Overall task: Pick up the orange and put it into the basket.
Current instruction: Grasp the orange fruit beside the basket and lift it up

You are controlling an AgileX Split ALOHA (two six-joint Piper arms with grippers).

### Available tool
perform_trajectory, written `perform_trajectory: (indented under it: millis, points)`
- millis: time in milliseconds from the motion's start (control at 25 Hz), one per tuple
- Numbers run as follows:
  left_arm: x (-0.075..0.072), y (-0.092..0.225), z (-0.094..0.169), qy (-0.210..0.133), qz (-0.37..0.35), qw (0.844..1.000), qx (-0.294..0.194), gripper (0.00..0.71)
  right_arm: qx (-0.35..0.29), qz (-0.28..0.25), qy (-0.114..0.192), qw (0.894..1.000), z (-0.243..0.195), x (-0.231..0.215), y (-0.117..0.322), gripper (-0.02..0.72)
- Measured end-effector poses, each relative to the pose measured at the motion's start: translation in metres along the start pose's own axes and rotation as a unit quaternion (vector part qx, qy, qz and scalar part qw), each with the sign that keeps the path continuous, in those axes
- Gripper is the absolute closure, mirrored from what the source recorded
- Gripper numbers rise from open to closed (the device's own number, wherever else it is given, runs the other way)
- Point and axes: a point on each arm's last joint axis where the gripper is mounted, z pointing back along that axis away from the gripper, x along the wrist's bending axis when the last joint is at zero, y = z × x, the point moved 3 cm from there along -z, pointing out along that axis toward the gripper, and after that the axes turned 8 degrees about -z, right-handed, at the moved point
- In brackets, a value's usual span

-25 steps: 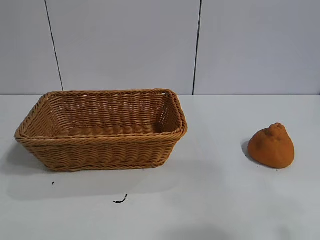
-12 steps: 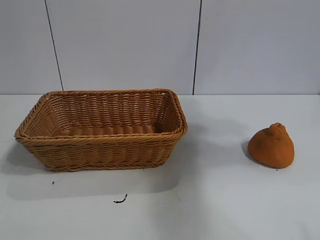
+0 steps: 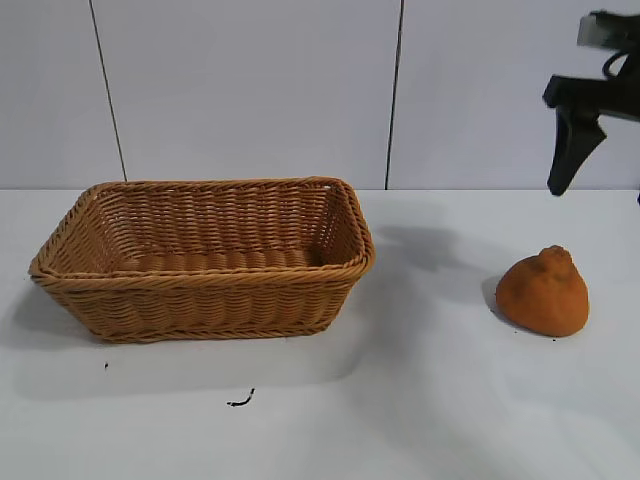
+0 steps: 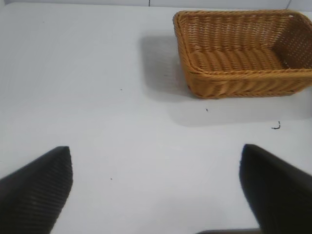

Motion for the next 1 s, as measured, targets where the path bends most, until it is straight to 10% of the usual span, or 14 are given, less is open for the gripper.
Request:
perform_trajectory:
  millis: [1000]
  points:
    - [0.000,0.000,0.000,0.000,0.000,1.000,0.000,0.044,0.000,-0.040,-0.004,0.999,-0.063,-0.005,-0.012,0.120]
